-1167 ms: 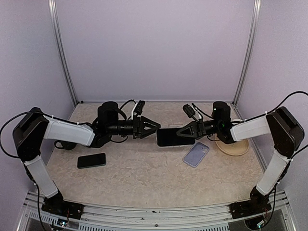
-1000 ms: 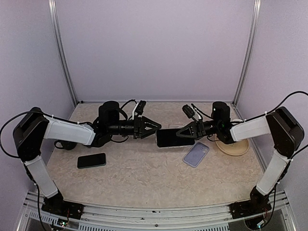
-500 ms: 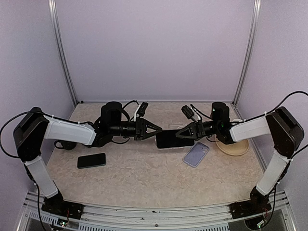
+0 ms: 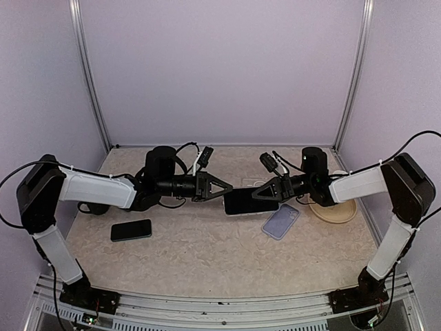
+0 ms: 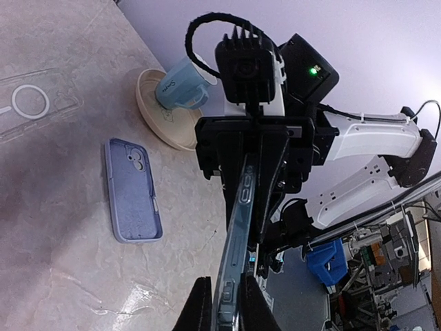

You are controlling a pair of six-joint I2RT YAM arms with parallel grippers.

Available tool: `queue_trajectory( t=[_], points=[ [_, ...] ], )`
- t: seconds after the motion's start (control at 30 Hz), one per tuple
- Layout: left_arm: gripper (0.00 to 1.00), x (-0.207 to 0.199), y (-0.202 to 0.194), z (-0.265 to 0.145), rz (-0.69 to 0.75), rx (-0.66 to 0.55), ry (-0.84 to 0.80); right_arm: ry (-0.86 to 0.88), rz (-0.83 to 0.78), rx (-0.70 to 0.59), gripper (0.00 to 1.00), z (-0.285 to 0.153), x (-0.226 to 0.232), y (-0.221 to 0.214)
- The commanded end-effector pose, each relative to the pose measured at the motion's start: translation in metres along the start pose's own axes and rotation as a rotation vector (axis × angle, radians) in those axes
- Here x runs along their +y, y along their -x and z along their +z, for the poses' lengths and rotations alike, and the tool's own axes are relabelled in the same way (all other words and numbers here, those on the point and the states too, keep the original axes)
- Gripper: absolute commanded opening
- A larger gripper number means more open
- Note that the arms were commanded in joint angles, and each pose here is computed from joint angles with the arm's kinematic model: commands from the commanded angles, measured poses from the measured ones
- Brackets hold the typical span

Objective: Put the phone into the phone case
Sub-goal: Press the bottom left corner of the phone case, then pass from the right arm to the left

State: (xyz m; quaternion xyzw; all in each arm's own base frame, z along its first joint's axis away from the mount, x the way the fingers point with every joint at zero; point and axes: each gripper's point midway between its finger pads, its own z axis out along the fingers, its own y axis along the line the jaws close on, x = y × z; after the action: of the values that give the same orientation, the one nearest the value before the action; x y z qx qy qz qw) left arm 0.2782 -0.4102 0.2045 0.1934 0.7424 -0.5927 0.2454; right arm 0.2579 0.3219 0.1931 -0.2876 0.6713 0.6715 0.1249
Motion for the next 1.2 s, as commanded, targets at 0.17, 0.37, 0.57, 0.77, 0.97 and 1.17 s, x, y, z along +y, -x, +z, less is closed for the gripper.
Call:
queue_trajectory(
  t=[0.17, 0.37, 0.57, 0.77, 0.97, 1.17],
  points=[
    [0.50, 0.007, 0.022, -0.021, -0.006, -0.109, 0.081, -0.009, -0.053, -0.021, 0.00, 0.004, 0.013, 0.012],
    [0.60, 0.001, 0.028, -0.033, 0.027, -0.123, 0.097, -0.011, -0.057, -0.024, 0.00, 0.004, 0.013, 0.014],
    [0.89, -0.003, 0.024, -0.035, 0.117, -0.082, 0.110, -0.020, -0.047, -0.020, 0.00, 0.004, 0.011, 0.015],
    [0.99, -0.008, 0.026, -0.037, 0.254, -0.065, 0.217, -0.032, -0.044, -0.013, 0.00, 0.005, 0.009, 0.014],
    [0.99, -0.027, 0.021, -0.036, 0.516, -0.087, 0.329, -0.038, -0.037, -0.008, 0.00, 0.005, 0.007, 0.013],
    [0.99, -0.043, 0.010, -0.035, 0.693, -0.063, 0.317, -0.052, -0.024, 0.002, 0.00, 0.004, 0.003, 0.010]
  ],
)
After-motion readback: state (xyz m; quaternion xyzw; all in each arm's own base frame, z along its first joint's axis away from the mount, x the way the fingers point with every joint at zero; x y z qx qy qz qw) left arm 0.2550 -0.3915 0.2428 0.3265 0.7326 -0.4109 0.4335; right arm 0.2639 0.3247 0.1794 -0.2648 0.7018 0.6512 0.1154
